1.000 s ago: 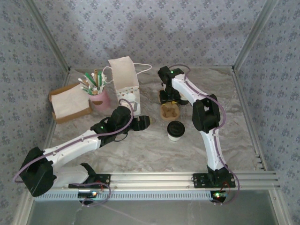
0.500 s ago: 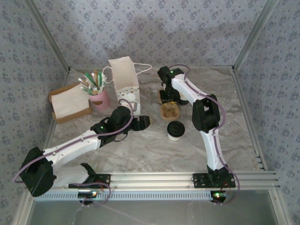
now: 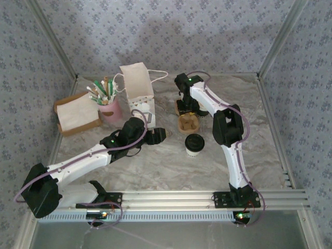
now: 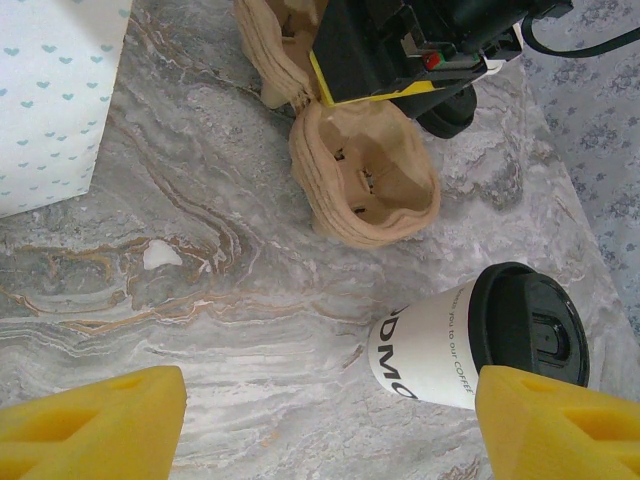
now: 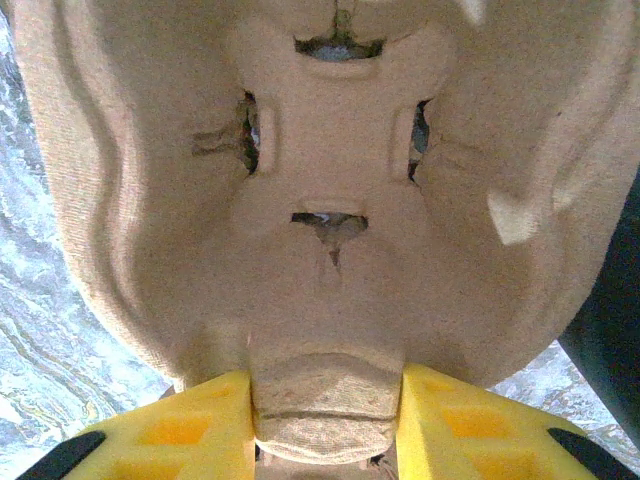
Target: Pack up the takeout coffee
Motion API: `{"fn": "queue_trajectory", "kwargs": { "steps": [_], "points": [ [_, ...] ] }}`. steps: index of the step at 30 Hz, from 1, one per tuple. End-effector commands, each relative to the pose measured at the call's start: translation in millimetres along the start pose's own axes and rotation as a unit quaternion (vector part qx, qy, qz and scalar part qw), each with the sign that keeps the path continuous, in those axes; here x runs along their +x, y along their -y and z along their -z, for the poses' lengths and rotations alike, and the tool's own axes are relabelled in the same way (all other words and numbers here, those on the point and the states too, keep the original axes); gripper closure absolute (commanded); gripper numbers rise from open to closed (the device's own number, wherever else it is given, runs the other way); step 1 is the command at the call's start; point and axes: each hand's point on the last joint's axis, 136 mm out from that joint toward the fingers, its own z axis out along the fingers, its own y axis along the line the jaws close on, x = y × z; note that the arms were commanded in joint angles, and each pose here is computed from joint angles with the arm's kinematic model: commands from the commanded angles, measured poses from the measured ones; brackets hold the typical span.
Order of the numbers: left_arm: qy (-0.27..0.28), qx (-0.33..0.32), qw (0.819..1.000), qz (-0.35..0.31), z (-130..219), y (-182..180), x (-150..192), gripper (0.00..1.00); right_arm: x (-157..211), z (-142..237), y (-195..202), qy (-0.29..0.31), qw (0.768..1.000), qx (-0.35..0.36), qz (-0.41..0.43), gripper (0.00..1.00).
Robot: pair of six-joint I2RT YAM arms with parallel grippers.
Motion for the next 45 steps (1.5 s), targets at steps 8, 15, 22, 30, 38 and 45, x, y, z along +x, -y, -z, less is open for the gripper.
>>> {"fn": "queue_trajectory", "kwargs": {
  "steps": [8,15,22,30,38,45],
  "points": [
    [0.010,0.006,1.000,-0.003,4.8,1.5,-4.7,0.24,0.4,37.8,-3.9,0.022,1.000,-0.011,0.002,0.62],
    [0.010,0.006,1.000,-0.003,5.1,1.7,-4.8,0.24,-0.2,41.5,-4.3,0.027,1.000,-0.013,0.002,0.62],
    [0.008,0.005,1.000,-0.002,4.2,0.5,-2.9,0.24,1.8,44.6,-6.4,0.030,0.999,-0.021,0.000,0.62],
    [-0.016,0.010,1.000,0.016,-15.6,3.2,4.1,0.28,7.7,45.8,-10.3,0.029,0.998,-0.062,-0.010,0.62],
    [-0.031,0.034,0.998,0.044,-52.6,13.3,7.3,0.38,10.7,51.0,-10.8,0.031,0.996,-0.078,-0.009,0.62],
    [-0.013,0.027,0.999,0.020,-36.7,23.7,-5.9,0.37,8.2,70.8,-12.0,0.058,0.994,-0.096,-0.008,0.62]
  ]
}}
